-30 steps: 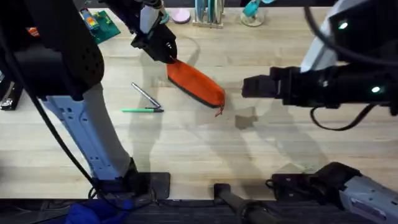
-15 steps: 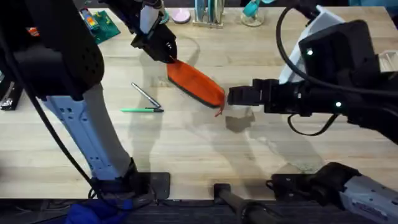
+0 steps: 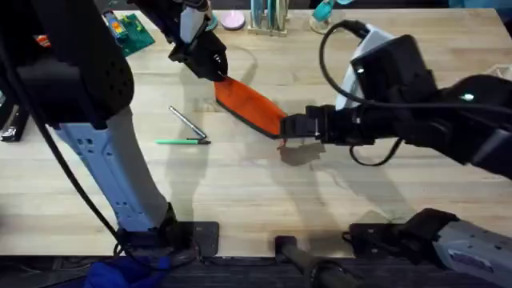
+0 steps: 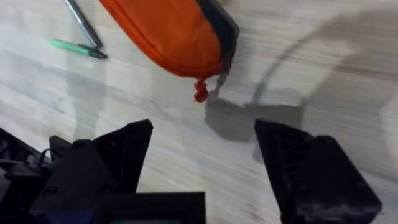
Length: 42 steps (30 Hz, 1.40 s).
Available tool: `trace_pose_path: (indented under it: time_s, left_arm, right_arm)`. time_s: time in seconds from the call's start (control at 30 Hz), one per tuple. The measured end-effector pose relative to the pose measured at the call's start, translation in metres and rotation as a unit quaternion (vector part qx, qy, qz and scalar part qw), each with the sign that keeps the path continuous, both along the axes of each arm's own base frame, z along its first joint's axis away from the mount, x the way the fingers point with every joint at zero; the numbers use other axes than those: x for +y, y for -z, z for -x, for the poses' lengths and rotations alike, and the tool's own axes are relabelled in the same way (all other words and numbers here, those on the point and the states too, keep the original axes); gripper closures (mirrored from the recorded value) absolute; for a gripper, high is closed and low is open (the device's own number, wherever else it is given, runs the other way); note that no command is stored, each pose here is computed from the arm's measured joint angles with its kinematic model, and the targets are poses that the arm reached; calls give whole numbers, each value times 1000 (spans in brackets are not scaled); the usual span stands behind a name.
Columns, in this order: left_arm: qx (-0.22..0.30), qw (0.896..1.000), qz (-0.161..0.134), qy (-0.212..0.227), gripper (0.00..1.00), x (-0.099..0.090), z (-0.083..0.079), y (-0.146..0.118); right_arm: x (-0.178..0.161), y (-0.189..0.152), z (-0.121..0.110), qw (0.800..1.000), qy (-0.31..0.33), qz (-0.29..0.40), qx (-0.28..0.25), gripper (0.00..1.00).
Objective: Unzip the bag, pick up the pens from the table one at a time and place them inside, then zip the bag closed.
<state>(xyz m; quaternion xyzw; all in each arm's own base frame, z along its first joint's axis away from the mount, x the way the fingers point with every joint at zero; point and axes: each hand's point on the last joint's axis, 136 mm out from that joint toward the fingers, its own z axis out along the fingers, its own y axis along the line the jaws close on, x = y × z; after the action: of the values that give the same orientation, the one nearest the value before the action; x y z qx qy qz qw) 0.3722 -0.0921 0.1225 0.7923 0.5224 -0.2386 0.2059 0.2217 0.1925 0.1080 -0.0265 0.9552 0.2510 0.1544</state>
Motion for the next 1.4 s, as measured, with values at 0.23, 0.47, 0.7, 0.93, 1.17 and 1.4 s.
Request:
trace_pose_path:
  time_s: [0.23,0.47,0.7,0.93,1.17,1.4]
  left_arm:
    - [0,1000,0,0,959,0,0,0]
    - [0,1000,0,0,959,0,0,0]
    - [0,1000,0,0,959,0,0,0]
    - [0,1000,0,0,959,0,0,0]
    - [0,1000,0,1,959,0,0,0]
    - [0,1000,0,1,959,0,0,0]
  right_arm:
    - [10,35,-10,999,-6,13,36,6]
    - [25,46,-19,999,-21,-7,39,6]
    - [29,51,-21,999,-28,-11,42,14]
    - [29,57,-22,999,-32,-6,44,236]
    - [30,61,-20,998,-35,-6,50,511]
    - [31,61,-19,998,-37,-8,53,792]
